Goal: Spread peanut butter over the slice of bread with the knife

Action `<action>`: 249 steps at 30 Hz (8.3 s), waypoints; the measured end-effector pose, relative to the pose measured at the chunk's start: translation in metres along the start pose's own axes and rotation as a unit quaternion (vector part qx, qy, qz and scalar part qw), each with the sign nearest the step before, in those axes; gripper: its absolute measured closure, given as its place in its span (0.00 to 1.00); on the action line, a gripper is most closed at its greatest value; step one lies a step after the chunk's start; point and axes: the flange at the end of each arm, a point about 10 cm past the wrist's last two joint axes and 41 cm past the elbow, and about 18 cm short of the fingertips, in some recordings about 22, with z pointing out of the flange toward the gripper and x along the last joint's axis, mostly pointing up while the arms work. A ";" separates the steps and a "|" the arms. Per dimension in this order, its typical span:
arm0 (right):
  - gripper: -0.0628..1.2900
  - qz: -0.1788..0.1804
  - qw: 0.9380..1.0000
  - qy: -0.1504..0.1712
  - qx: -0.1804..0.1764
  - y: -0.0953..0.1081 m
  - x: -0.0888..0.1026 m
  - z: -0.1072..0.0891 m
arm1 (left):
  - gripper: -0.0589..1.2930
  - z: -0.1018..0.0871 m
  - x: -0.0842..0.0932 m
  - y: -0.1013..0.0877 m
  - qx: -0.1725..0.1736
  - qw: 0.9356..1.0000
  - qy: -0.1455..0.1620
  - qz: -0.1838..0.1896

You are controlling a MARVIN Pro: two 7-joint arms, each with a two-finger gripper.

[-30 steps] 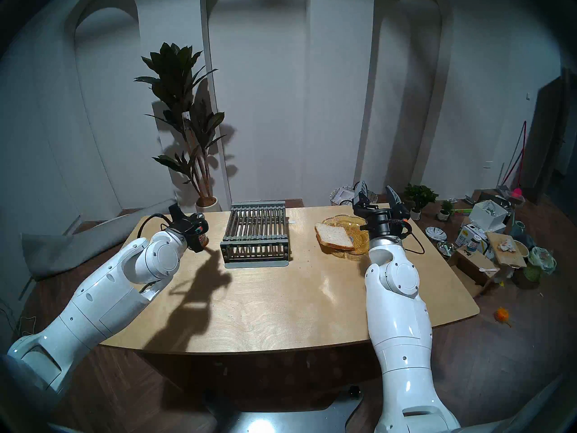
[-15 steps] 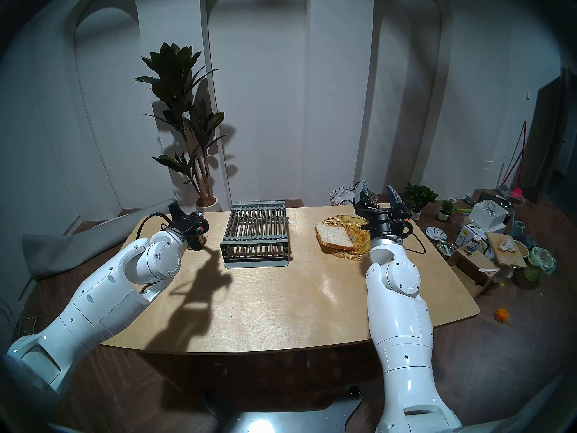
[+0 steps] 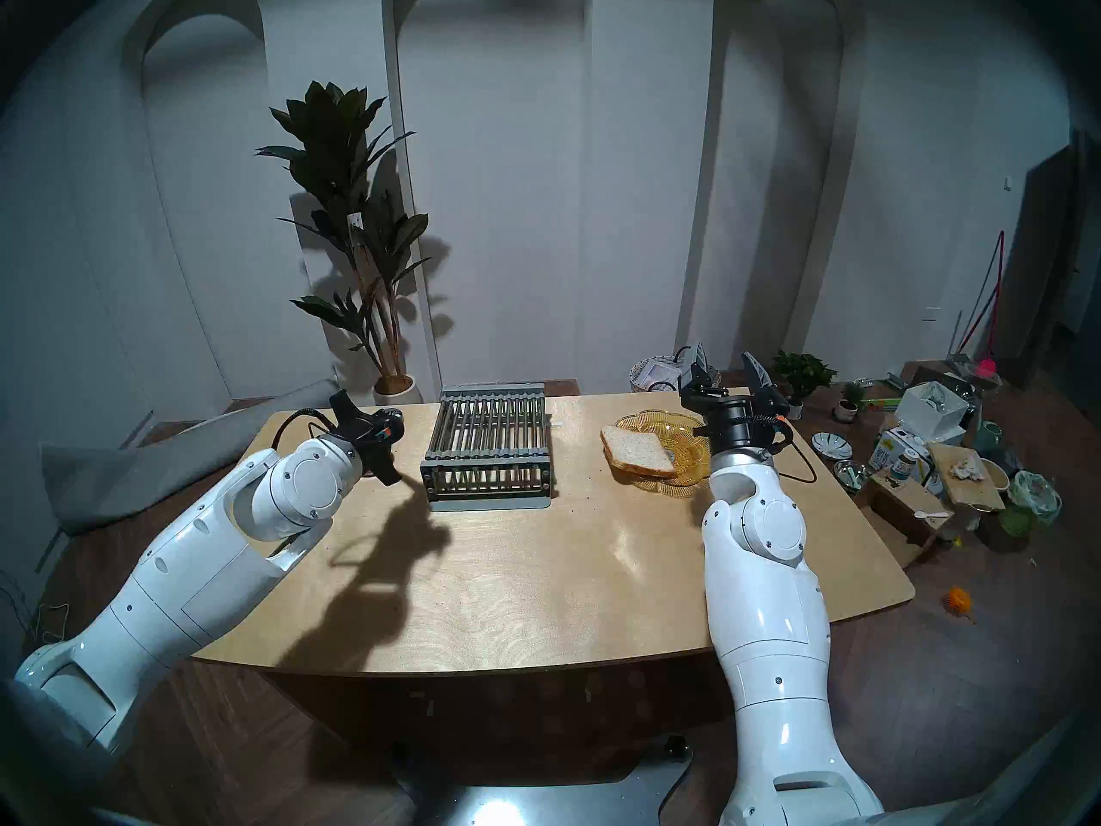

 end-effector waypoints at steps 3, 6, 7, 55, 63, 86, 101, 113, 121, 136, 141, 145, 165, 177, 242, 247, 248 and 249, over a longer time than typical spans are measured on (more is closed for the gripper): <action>0.03 0.000 1.000 0.000 -0.001 0.001 0.001 0.000 | 0.98 -0.004 0.005 0.000 -0.004 1.000 0.008 -0.005; 0.03 0.000 1.000 0.001 -0.002 0.002 0.001 0.000 | 0.98 -0.008 0.009 0.000 -0.002 1.000 0.013 -0.001; 0.03 0.000 1.000 0.001 -0.002 0.002 0.001 0.000 | 0.98 -0.009 0.010 0.000 0.000 1.000 0.014 0.000; 0.03 -0.069 0.991 -0.110 0.024 0.074 0.023 0.051 | 0.98 -0.079 0.152 -0.081 0.001 0.896 0.337 -0.288; 0.03 -0.030 0.984 -0.175 -0.014 0.111 0.026 0.058 | 0.98 -0.054 0.158 -0.068 -0.050 0.870 0.347 -0.346; 0.03 0.116 0.919 -0.377 0.000 0.161 -0.002 0.013 | 0.98 0.025 0.191 -0.036 -0.183 0.779 0.338 -0.495; 0.03 0.162 0.897 -0.408 0.051 0.182 -0.023 0.003 | 0.98 0.060 0.199 -0.023 -0.223 0.728 0.304 -0.573; 0.03 0.186 0.888 -0.419 0.043 0.193 -0.045 0.000 | 0.98 0.080 0.203 -0.015 -0.251 0.685 0.273 -0.627; 0.03 0.195 0.881 -0.429 0.043 0.193 -0.053 0.000 | 0.98 0.089 0.207 -0.012 -0.259 0.669 0.259 -0.646; 0.03 0.206 0.875 -0.437 0.020 0.193 -0.063 0.000 | 0.98 0.100 0.210 -0.008 -0.262 0.631 0.232 -0.692; 0.03 0.216 0.874 -0.434 0.022 0.188 -0.067 0.000 | 0.98 0.101 0.212 -0.008 -0.258 0.625 0.231 -0.699; 0.03 0.221 0.874 -0.431 0.025 0.183 -0.069 0.001 | 0.98 0.101 0.211 -0.009 -0.252 0.619 0.227 -0.708; 0.07 0.238 0.874 -0.423 -0.002 0.167 -0.093 0.005 | 0.98 0.103 0.203 0.006 -0.244 0.601 0.197 -0.735; 0.07 0.257 0.866 -0.429 0.011 0.151 -0.099 0.008 | 0.98 0.105 0.198 0.010 -0.229 0.597 0.172 -0.749; 0.98 0.243 0.863 -0.443 -0.004 0.129 -0.104 -0.017 | 0.98 0.119 0.156 0.038 -0.107 0.568 -0.020 -0.816; 0.98 0.240 0.865 -0.440 -0.008 0.129 -0.104 -0.017 | 0.98 0.109 0.159 0.038 -0.095 0.552 -0.029 -0.828; 0.98 0.240 0.866 -0.439 -0.009 0.128 -0.104 -0.017 | 0.98 0.107 0.159 0.038 -0.094 0.548 -0.031 -0.830; 0.98 0.239 0.866 -0.439 -0.009 0.128 -0.104 -0.018 | 0.98 0.106 0.160 0.039 -0.093 0.545 -0.033 -0.832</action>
